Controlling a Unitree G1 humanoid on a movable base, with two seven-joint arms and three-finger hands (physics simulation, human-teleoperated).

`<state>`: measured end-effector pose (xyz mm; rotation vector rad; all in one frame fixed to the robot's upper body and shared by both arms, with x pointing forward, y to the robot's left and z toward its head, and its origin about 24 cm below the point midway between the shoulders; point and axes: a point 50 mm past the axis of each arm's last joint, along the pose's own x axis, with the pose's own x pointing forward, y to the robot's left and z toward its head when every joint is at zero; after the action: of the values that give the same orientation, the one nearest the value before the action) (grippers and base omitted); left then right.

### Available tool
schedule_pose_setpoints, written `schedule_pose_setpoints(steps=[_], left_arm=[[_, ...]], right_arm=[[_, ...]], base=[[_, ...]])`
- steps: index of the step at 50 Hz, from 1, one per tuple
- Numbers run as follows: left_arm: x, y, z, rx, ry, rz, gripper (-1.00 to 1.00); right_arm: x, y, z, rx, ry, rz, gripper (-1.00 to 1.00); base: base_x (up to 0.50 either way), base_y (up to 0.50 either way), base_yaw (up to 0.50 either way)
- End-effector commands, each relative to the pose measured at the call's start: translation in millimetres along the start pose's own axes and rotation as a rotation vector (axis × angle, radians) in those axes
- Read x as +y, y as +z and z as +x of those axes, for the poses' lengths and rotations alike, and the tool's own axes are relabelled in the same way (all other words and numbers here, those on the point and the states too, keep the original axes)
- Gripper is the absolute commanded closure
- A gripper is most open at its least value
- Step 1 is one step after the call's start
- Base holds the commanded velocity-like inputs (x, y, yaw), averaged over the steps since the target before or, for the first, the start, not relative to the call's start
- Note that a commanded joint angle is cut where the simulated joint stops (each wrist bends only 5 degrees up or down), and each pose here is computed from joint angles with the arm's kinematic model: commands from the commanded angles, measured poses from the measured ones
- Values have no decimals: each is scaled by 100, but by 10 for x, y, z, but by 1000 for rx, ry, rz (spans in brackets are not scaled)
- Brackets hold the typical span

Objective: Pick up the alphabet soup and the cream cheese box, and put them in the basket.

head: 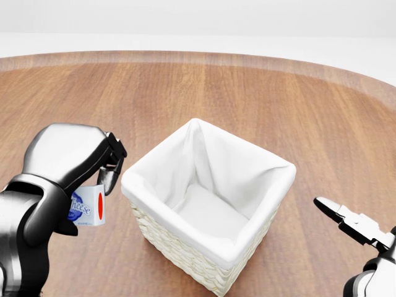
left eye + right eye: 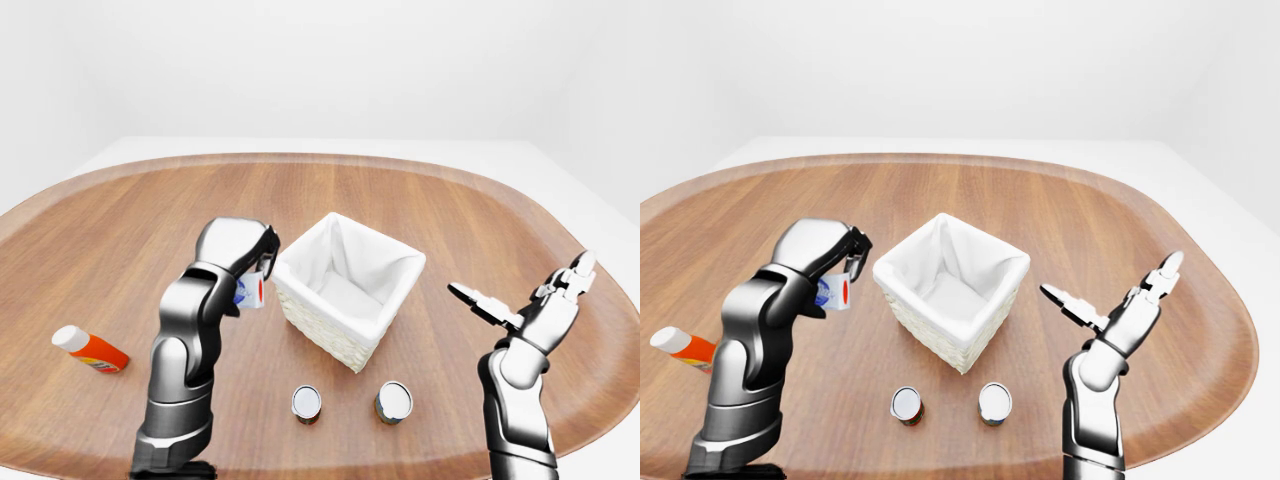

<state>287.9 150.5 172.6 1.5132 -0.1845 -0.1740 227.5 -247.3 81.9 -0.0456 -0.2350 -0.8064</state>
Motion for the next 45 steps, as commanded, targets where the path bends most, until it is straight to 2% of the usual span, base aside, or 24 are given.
schedule_pose_setpoints(steps=[1,6,14,22,29,33,34,45], left_arm=[[416,348,438,-114,7,79,100],[495,442,576,-122,-5,117,100],[567,472,762,-123,-29,123,100],[638,704,960,-144,-47,194,100],[504,769,1202,-123,-57,270,100],[342,798,1339,-128,-80,285,100],[316,824,1372,-138,-86,266,100],[173,1031,1486,-187,-132,264,100]], right_arm=[[-8,3,1,2,-3,8,-100],[-8,-8,-2,6,-3,5,-100],[-10,3,-4,3,-4,9,-100],[-8,8,-6,2,-3,12,-100],[-18,17,-9,2,-6,20,-100],[-26,30,-11,-1,-9,28,-100],[-28,38,-12,-4,-10,30,-100],[-21,22,-5,1,-8,24,-100]], base=[[0,0,0],[0,0,0],[0,0,0],[0,0,0],[0,0,0],[0,0,0],[0,0,0],[0,0,0]])
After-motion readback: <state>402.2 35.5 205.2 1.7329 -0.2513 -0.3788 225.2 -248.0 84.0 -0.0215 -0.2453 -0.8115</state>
